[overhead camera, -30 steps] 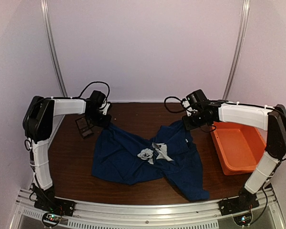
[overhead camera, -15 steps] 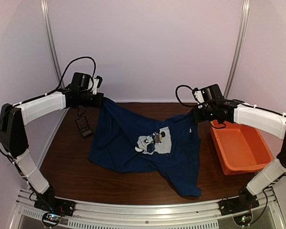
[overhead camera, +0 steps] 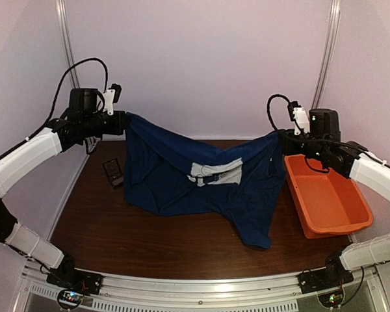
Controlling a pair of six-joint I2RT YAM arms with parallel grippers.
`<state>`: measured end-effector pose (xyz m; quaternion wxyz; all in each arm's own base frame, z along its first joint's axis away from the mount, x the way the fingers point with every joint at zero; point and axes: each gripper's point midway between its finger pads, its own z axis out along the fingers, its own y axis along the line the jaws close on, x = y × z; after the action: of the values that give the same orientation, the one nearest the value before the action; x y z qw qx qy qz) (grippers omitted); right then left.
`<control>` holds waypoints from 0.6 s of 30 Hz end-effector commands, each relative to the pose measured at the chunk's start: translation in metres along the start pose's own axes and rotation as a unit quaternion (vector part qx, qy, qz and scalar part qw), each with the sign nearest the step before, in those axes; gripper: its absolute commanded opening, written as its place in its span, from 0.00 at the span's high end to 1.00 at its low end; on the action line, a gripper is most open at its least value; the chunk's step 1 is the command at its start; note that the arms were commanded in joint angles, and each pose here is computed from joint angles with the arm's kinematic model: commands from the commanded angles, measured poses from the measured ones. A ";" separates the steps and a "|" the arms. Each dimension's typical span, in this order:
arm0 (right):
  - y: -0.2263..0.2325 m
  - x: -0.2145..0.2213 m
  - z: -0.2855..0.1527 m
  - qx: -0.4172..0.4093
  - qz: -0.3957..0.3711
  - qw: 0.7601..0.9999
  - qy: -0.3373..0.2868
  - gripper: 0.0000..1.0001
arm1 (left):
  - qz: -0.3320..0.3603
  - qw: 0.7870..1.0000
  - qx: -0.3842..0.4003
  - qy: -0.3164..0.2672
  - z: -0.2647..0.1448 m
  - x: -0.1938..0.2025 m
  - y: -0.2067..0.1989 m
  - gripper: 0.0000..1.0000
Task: Pin the brooch onto the clothing
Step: Flatten out the clothing with brooches at the center of the board.
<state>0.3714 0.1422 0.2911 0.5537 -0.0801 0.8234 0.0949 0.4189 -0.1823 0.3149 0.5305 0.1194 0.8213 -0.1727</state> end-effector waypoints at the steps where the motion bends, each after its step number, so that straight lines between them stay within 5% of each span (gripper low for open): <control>1: 0.020 -0.029 -0.037 -0.074 0.007 0.995 -0.064 1.00 | 0.006 0.998 0.032 -0.056 -0.033 -0.024 -0.021 1.00; 13: 0.046 -0.070 -0.159 -0.198 -0.010 0.960 -0.196 1.00 | 0.041 0.980 0.114 -0.156 -0.152 -0.032 -0.081 1.00; 18: 0.013 -0.075 -0.154 -0.105 0.020 0.974 -0.201 1.00 | 0.020 0.981 0.071 -0.181 -0.170 -0.032 -0.065 1.00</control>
<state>0.2408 0.1383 0.4216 0.6884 -0.1545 0.6631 0.2501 0.2583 -0.1906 0.4158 0.6374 0.1871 0.6969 -0.2704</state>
